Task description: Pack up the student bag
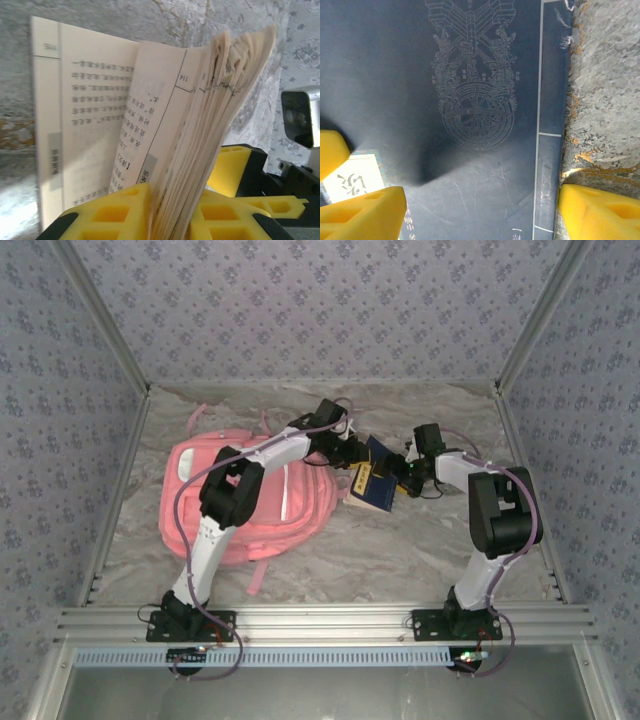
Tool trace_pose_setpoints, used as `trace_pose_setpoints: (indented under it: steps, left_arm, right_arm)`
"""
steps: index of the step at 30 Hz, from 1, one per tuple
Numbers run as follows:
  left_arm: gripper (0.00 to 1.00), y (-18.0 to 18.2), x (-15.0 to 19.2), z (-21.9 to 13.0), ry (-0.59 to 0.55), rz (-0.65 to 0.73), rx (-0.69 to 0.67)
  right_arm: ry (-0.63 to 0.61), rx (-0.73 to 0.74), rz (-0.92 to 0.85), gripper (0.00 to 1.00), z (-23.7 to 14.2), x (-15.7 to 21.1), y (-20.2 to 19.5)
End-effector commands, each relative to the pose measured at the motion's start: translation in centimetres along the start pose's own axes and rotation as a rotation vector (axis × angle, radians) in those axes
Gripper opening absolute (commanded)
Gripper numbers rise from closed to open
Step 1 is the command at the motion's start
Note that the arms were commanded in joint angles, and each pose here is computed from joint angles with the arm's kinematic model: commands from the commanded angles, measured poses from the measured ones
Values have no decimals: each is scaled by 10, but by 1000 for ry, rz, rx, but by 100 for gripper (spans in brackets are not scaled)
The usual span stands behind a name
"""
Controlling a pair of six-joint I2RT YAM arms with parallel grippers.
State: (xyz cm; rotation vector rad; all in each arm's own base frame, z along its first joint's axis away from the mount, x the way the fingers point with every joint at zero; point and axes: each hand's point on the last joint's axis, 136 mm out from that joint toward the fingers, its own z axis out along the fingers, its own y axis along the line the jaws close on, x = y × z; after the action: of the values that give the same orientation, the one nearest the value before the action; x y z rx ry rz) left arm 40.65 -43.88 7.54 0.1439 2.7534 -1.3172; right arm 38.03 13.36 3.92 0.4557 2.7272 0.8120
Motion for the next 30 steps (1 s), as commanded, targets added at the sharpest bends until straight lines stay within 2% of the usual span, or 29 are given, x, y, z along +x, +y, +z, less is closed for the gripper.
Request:
trace_pose_setpoints:
  steps: [1, 3, 5, 12, 15, 17, 23, 30]
  left_arm:
    - [16, -21, 15, -2, 48, 19, 49]
    - [5, -18, 15, -1, 46, 28, 36]
    - [0, -20, 13, -5, 41, 40, 30]
    - [0, -53, 0, -44, -20, 110, 76]
    - [0, -75, -4, -70, -52, 133, 141]
    - [0, -90, -4, -88, -64, 150, 185]
    - [0, -126, 15, -136, -68, 233, 297]
    - [0, -149, 36, -171, -105, 272, 370]
  right_arm:
    - [52, -29, 16, 82, 13, 10, 3]
    - [44, -25, 15, 82, 10, 10, 2]
    - [25, -16, 15, 82, 5, 8, 2]
    - [-130, 7, -22, 92, -42, -2, 12]
    - [-213, 8, -16, 99, -68, -5, 19]
    - [-260, -13, 7, 100, -85, -6, 20]
    - [-375, -366, 4, 100, -131, -2, 57]
    - [-291, -781, -81, 100, -161, 19, 123]
